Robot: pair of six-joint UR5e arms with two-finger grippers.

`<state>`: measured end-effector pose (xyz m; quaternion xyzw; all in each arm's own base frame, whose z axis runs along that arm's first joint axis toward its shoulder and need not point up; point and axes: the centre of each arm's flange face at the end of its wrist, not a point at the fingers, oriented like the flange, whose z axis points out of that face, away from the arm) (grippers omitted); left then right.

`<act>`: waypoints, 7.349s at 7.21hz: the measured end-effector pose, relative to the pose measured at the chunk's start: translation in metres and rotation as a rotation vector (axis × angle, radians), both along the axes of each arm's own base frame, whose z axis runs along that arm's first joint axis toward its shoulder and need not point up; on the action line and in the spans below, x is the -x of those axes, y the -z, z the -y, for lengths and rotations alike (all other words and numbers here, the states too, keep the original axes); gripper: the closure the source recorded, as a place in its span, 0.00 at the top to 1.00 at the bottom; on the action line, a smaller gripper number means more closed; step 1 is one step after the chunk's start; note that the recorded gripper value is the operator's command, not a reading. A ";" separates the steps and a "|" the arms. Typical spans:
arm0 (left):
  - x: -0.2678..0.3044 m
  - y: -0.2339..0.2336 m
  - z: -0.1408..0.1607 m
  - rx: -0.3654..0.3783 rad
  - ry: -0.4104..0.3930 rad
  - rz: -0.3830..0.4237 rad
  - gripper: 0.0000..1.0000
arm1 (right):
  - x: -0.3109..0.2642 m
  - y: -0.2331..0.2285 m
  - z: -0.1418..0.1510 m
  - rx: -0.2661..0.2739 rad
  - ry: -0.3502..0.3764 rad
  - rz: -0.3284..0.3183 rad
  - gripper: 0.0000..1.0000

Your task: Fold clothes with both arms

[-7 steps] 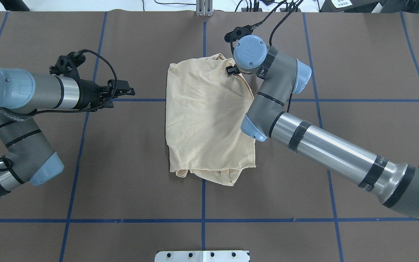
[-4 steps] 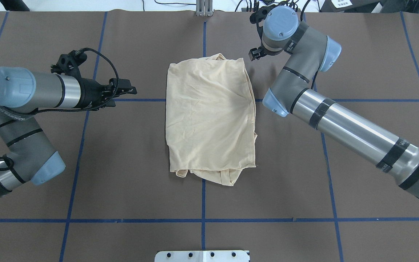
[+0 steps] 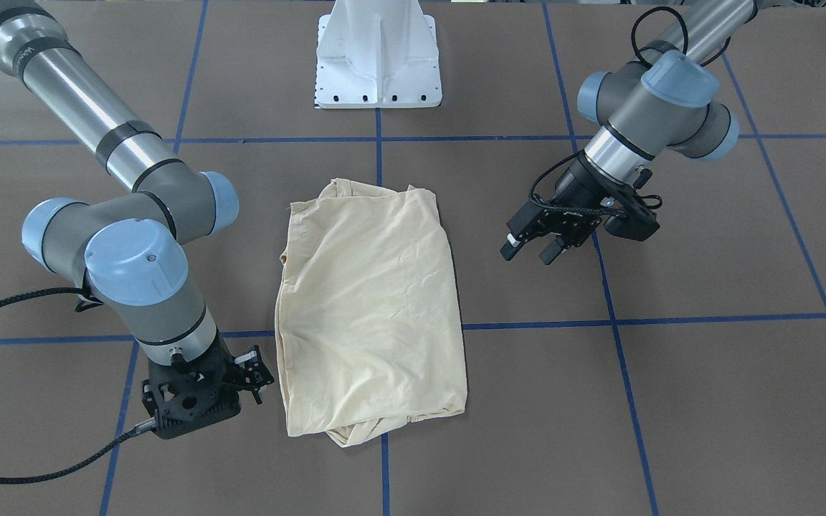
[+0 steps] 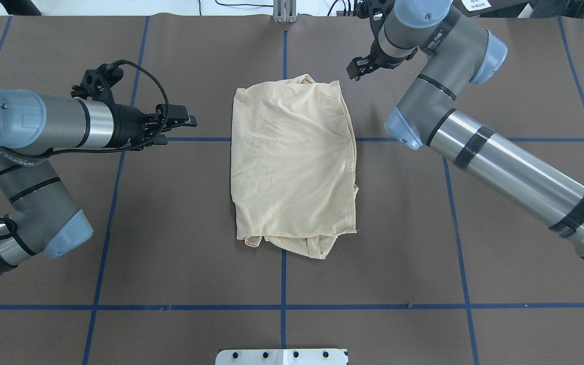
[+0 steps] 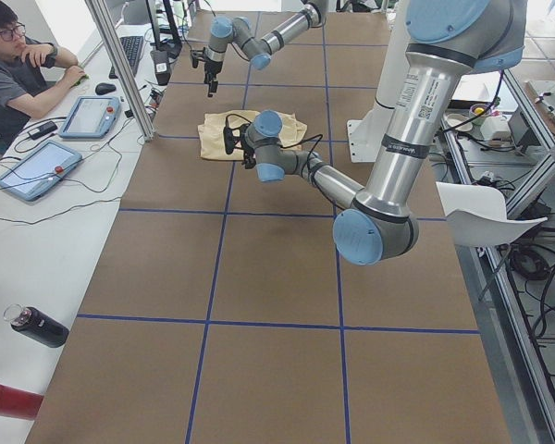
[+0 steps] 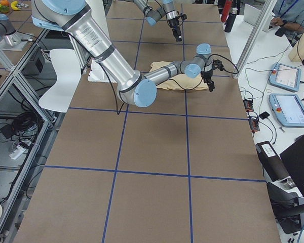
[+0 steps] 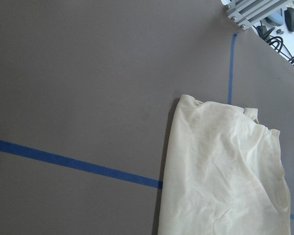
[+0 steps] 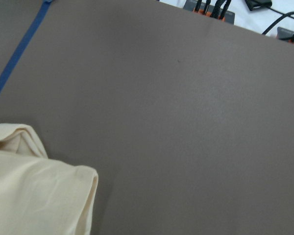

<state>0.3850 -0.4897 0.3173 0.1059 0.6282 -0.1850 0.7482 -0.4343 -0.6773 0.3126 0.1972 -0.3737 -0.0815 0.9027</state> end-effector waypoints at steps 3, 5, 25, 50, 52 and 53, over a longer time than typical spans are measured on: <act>-0.014 0.025 -0.028 0.049 -0.035 -0.075 1.00 | -0.039 -0.015 -0.075 0.239 -0.013 0.206 1.00; -0.048 0.033 -0.059 0.127 -0.059 -0.122 1.00 | -0.058 -0.020 -0.126 0.373 -0.048 0.289 1.00; -0.164 0.011 -0.145 0.236 -0.072 -0.087 0.00 | -0.034 -0.020 -0.220 0.562 -0.059 0.508 1.00; -0.162 0.002 -0.148 0.240 -0.081 -0.081 0.00 | 0.145 0.032 -0.314 0.685 -0.314 0.068 0.67; -0.163 0.001 -0.148 0.241 -0.081 -0.081 0.00 | 0.145 0.032 -0.314 0.688 -0.316 0.060 0.55; -0.163 0.001 -0.148 0.241 -0.080 -0.080 0.00 | 0.145 0.032 -0.314 0.691 -0.316 0.058 0.29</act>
